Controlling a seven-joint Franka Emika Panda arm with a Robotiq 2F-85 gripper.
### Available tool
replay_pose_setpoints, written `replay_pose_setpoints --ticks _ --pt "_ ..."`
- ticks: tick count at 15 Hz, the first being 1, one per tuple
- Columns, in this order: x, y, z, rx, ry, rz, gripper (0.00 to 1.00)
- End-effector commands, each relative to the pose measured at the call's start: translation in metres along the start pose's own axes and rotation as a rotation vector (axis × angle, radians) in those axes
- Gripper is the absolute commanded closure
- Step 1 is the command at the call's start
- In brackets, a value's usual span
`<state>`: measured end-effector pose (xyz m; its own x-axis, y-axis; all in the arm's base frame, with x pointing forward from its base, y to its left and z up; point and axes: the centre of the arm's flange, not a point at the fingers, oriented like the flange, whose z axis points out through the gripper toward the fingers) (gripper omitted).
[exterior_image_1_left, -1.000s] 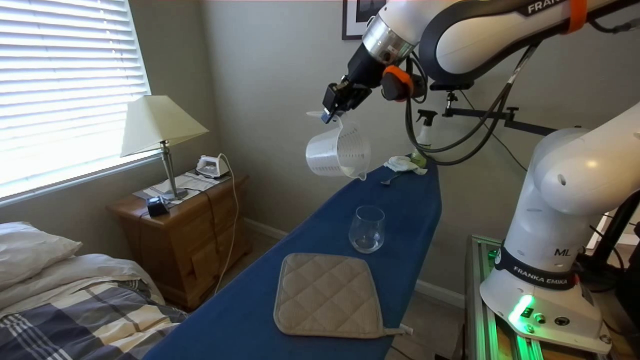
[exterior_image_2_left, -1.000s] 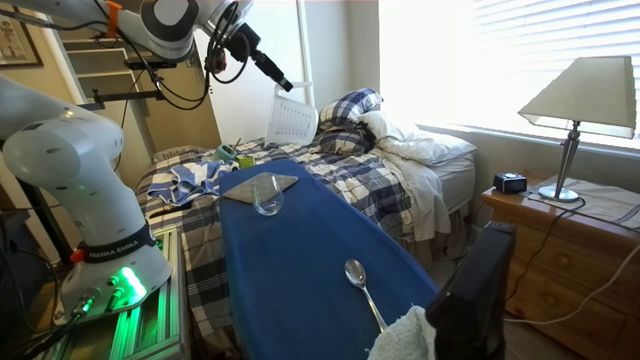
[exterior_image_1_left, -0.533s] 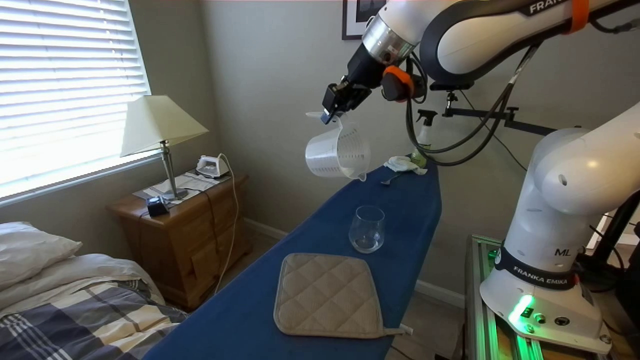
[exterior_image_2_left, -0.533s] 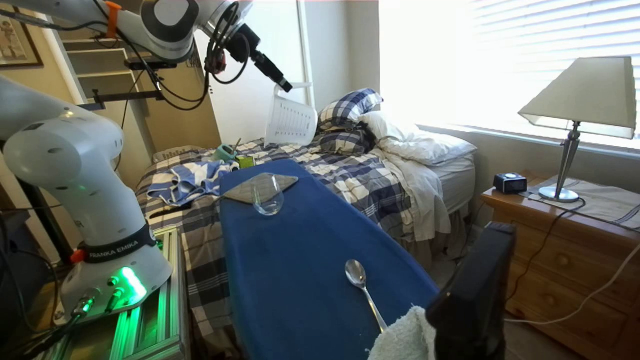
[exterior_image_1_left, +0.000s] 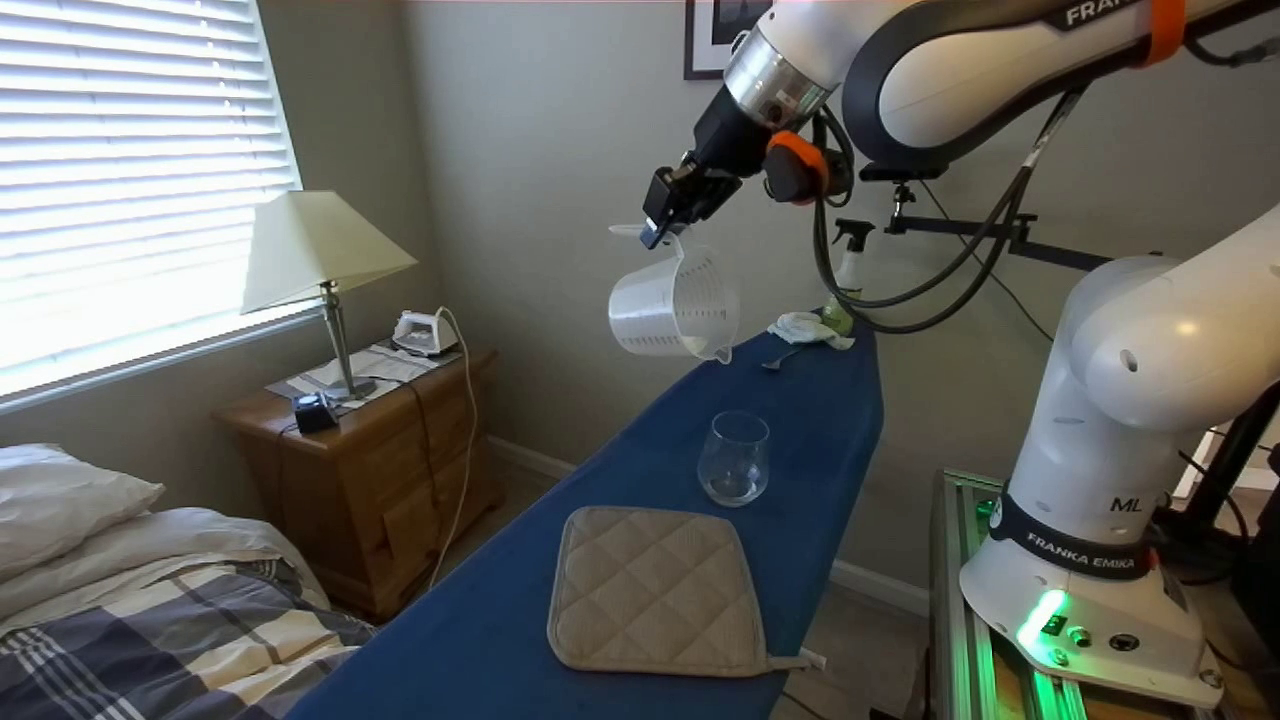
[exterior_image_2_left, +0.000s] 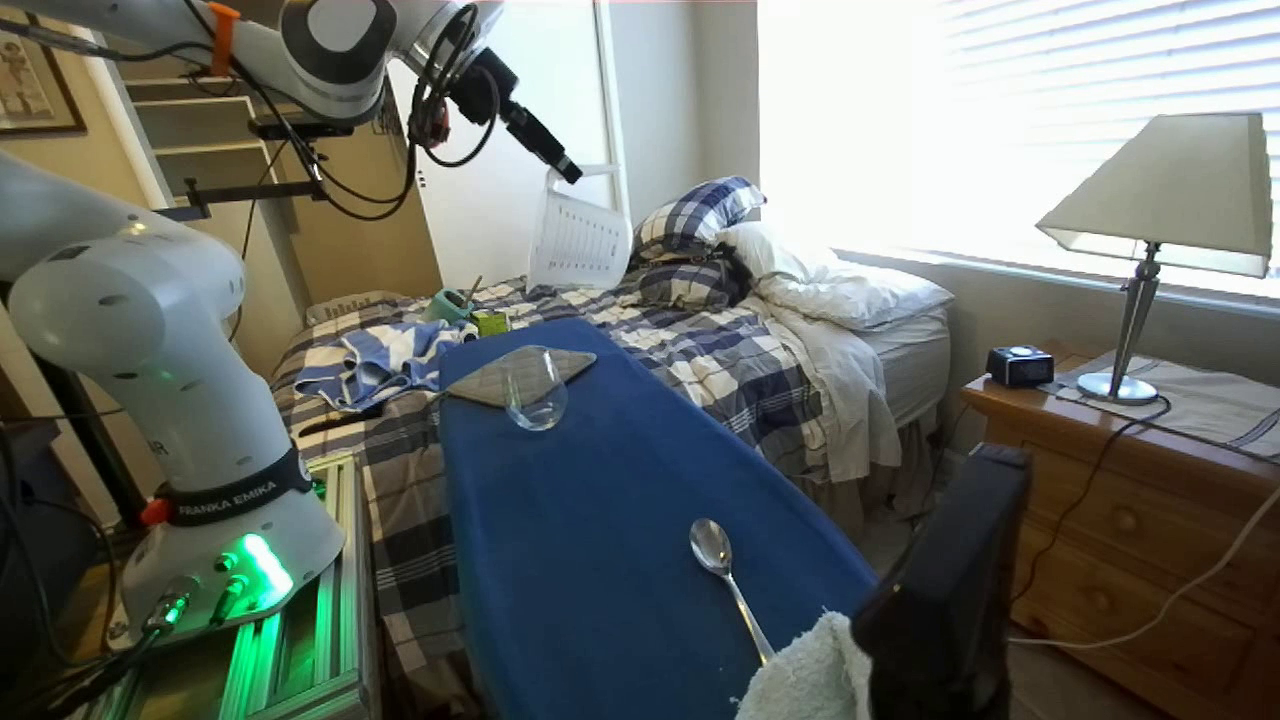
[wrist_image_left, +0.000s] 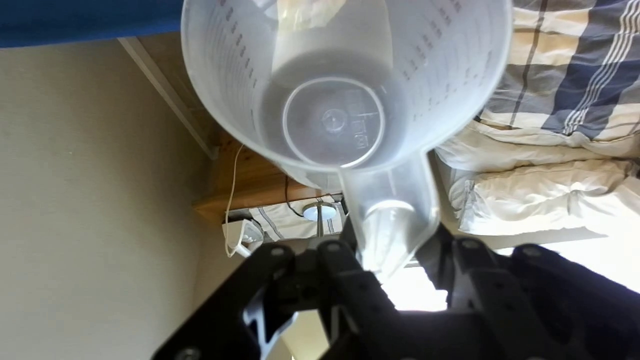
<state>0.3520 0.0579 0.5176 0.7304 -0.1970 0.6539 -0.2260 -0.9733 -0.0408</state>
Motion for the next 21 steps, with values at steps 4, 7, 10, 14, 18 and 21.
replay_pose_setpoints --ticks 4,7,10,14,18,21 --pt "-0.025 0.005 -0.015 0.004 0.028 -0.043 0.93" --pt "-0.025 0.005 -0.019 0.004 0.041 -0.062 0.93" --pt "-0.025 0.004 -0.024 0.005 0.055 -0.079 0.93" --pt "-0.025 0.003 -0.028 0.005 0.062 -0.095 0.93" --pt "-0.026 0.004 -0.032 0.001 0.063 -0.110 0.93" --pt "-0.026 0.003 -0.035 0.004 0.073 -0.118 0.93"
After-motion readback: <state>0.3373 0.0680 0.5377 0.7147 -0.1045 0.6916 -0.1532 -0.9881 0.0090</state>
